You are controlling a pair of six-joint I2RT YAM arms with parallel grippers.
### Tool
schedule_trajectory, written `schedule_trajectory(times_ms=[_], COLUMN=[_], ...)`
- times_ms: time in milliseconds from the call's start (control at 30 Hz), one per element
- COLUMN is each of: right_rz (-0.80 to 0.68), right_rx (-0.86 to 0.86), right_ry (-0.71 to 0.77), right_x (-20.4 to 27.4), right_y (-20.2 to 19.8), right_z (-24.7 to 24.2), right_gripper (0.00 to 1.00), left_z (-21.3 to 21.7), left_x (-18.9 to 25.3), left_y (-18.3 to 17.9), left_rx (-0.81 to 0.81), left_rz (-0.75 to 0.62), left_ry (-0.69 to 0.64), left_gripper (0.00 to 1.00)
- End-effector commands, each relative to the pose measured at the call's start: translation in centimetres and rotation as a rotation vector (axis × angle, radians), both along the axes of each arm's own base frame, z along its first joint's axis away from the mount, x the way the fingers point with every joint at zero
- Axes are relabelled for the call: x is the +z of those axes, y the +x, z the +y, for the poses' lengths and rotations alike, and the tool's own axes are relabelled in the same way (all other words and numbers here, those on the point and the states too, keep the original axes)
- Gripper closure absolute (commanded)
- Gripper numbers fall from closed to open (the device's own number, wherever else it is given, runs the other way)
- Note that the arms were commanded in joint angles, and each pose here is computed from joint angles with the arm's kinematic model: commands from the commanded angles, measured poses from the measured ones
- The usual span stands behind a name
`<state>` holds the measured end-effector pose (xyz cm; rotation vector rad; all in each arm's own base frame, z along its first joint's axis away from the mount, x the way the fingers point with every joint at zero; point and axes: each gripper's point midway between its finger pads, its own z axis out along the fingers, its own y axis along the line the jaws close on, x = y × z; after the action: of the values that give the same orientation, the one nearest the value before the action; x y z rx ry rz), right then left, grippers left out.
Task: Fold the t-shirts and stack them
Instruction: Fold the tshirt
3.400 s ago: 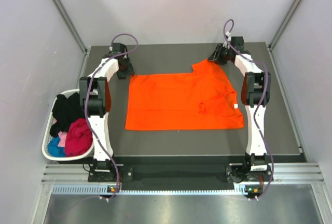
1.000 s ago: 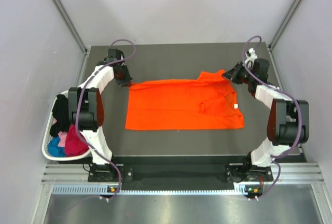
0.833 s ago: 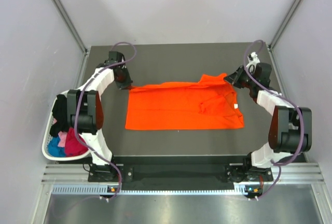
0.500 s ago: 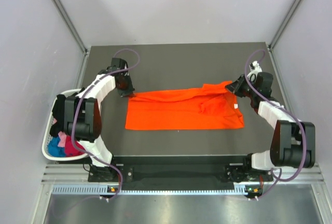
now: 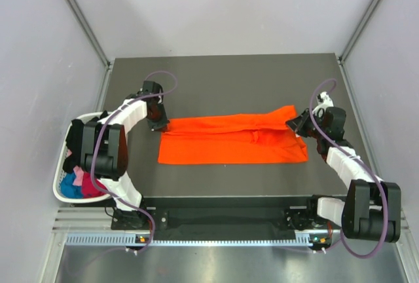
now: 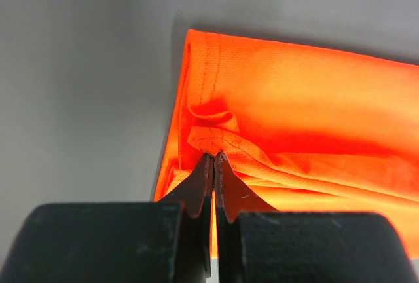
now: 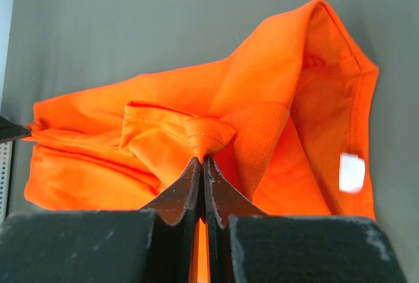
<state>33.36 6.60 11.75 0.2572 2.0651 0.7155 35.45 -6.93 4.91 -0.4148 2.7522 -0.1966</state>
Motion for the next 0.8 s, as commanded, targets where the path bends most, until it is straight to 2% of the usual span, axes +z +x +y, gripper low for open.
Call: schedule_trajectory(times_ms=[0,267,633,767], right_rz=[-0.043,0.006,-0.015,-0.005], right_rx=[-0.018,-0.024,-0.055,-0.052], right_ry=[-0.027,0.028,0.021,0.019], right_x=[0.3,-2.5,-2.5,-3.0], right_y=[-0.2,-2.3,-2.5,-2.9], right_z=[-0.7,0.0,-0.4,-0.3], right_gripper=[1.00,1.00,1.00,1.00], left_z=[0.4,0.6,1.0,1.4], left_x=[0.3,0.1,4.3,4.0], left_y=[-0.3,0.1,3.9,3.2], left_rx=[0.011,0.022,0.068,0.087], left_rz=[-0.012,-0.035,-0.217,-0.224], left_ry=[0.024,0.076,0.090,0.102], left_gripper=[1.00,1.00,1.00,1.00])
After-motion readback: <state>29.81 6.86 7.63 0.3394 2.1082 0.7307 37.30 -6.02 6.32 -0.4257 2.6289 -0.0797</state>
